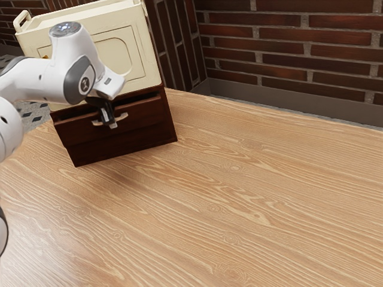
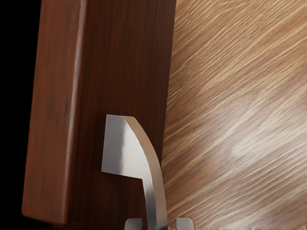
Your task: Pull the drawer handle with one arm to open the drawer
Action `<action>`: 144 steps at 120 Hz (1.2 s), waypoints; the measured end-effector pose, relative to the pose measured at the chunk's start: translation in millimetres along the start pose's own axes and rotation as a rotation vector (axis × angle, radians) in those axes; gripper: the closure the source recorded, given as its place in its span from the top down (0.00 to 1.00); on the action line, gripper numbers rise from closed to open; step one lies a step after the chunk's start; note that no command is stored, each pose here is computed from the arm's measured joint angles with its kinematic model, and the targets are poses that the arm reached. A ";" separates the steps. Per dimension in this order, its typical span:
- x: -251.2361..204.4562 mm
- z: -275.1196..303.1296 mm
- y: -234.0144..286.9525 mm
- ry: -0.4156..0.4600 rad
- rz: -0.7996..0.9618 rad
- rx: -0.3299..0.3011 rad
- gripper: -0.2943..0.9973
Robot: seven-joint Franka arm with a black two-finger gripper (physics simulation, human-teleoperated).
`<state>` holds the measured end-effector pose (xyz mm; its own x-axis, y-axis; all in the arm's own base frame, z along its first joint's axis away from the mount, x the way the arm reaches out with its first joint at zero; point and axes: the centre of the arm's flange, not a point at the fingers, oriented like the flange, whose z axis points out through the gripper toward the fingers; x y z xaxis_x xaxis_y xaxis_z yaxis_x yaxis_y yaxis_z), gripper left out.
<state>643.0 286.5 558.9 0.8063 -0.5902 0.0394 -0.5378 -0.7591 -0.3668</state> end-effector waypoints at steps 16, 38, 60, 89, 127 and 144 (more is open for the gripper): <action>-3.6 -5.1 4.7 0.003 -0.003 -0.005 0.17; -5.2 -13.2 15.4 0.013 0.000 -0.017 0.16; -4.0 -18.0 28.2 0.021 0.008 -0.034 0.16; -7.8 -30.8 46.7 0.033 0.013 -0.054 0.16; -14.0 -38.0 66.6 0.031 0.017 -0.072 0.16; -16.8 -44.7 77.5 0.037 0.021 -0.079 0.16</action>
<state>576.8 225.3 571.4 0.7859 -0.6147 0.0670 -0.5732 -0.7649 -0.2939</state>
